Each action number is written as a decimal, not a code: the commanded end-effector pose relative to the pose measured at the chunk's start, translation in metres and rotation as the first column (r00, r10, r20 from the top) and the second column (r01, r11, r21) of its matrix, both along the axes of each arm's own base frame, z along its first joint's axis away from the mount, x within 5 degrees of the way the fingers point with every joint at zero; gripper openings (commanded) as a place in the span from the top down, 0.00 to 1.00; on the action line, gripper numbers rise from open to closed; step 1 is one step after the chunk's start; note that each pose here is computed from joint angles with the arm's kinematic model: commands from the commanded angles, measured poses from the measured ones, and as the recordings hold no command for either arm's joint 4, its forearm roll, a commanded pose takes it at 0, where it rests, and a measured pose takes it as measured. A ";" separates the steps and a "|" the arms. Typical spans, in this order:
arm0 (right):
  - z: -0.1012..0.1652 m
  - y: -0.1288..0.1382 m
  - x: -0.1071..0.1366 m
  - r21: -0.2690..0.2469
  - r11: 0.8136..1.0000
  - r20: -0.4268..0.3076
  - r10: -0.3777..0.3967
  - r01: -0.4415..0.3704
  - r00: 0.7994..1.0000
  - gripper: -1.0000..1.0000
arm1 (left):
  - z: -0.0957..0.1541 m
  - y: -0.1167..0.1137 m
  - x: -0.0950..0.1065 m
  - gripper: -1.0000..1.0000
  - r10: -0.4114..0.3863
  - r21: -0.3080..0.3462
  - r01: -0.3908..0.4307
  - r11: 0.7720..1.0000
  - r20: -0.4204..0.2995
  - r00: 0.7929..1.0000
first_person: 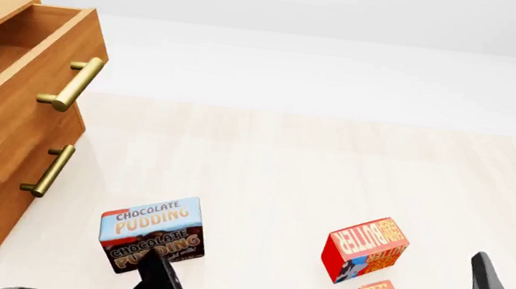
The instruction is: Put the bowl in the top drawer of the cabinet.
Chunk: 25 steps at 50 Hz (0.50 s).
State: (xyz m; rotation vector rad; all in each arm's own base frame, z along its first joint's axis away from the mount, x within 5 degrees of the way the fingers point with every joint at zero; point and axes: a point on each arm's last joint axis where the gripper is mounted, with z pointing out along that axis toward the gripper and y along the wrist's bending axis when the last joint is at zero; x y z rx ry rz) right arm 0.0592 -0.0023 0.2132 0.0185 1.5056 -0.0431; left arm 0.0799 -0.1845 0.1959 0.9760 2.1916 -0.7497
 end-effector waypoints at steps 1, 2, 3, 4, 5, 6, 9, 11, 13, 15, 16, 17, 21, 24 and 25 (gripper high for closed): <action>0.000 0.000 -0.001 0.001 1.000 0.005 0.005 -0.005 1.000 0.00 | 0.026 0.001 0.002 1.00 -0.015 -0.035 0.016 0.999 0.048 0.999; 0.000 0.000 -0.001 0.001 1.000 0.006 0.005 -0.005 1.000 0.00 | 0.029 0.001 0.001 1.00 -0.018 -0.038 0.020 0.999 0.051 0.999; 0.000 0.000 -0.001 0.002 1.000 0.008 0.003 -0.003 1.000 0.00 | 0.032 0.002 0.002 1.00 -0.014 -0.040 0.016 0.999 0.058 0.998; 0.000 0.000 -0.001 0.001 1.000 0.006 0.000 0.000 1.000 0.00 | 0.038 0.004 0.002 1.00 -0.007 -0.059 0.011 0.998 0.067 0.998; 0.000 0.000 -0.001 0.002 1.000 0.008 0.002 -0.002 1.000 0.00 | 0.037 0.004 0.003 1.00 0.001 -0.058 0.002 0.998 0.055 0.998; 0.000 0.000 -0.002 0.002 1.000 0.010 0.001 -0.001 1.000 0.00 | 0.038 0.004 0.003 1.00 -0.002 -0.053 0.006 0.999 0.063 0.998; 0.001 0.000 -0.002 0.001 1.000 0.012 0.000 0.000 1.000 0.00 | 0.043 0.006 0.003 1.00 -0.008 -0.066 0.014 0.998 0.084 0.996; 0.001 0.000 -0.002 0.001 1.000 0.014 0.002 -0.002 1.000 0.00 | 0.049 0.007 0.003 1.00 -0.022 -0.072 0.030 0.997 0.110 0.994; 0.001 0.000 -0.002 0.002 1.000 0.015 0.004 -0.005 1.000 0.00 | 0.053 0.009 0.004 1.00 -0.015 -0.075 0.024 0.997 0.115 0.993; 0.001 0.000 -0.002 0.002 1.000 0.016 0.006 -0.006 1.000 0.00 | 0.058 0.010 0.004 1.00 -0.012 -0.079 0.022 0.997 0.121 0.993; 0.001 0.000 -0.002 0.003 1.000 0.016 0.006 -0.006 1.000 0.00 | 0.061 0.012 0.005 1.00 -0.014 -0.078 0.024 0.997 0.135 0.991; 0.001 0.001 -0.003 0.003 1.000 0.018 0.008 -0.008 1.000 0.00 | 0.066 0.017 0.008 1.00 0.003 -0.081 0.009 0.997 0.156 0.988; 0.001 0.000 -0.003 0.005 1.000 0.020 0.006 -0.006 1.000 0.00 | 0.074 0.023 0.009 1.00 0.004 -0.065 0.007 0.998 0.170 0.985; 0.001 0.001 -0.003 0.004 1.000 0.021 0.007 -0.007 1.000 0.00 | 0.079 0.027 0.009 1.00 0.025 -0.075 -0.013 0.997 0.165 0.986; 0.001 0.000 -0.003 0.004 1.000 0.020 0.007 -0.007 1.000 0.00 | 0.082 0.028 0.009 1.00 0.025 -0.079 -0.012 0.997 0.168 0.985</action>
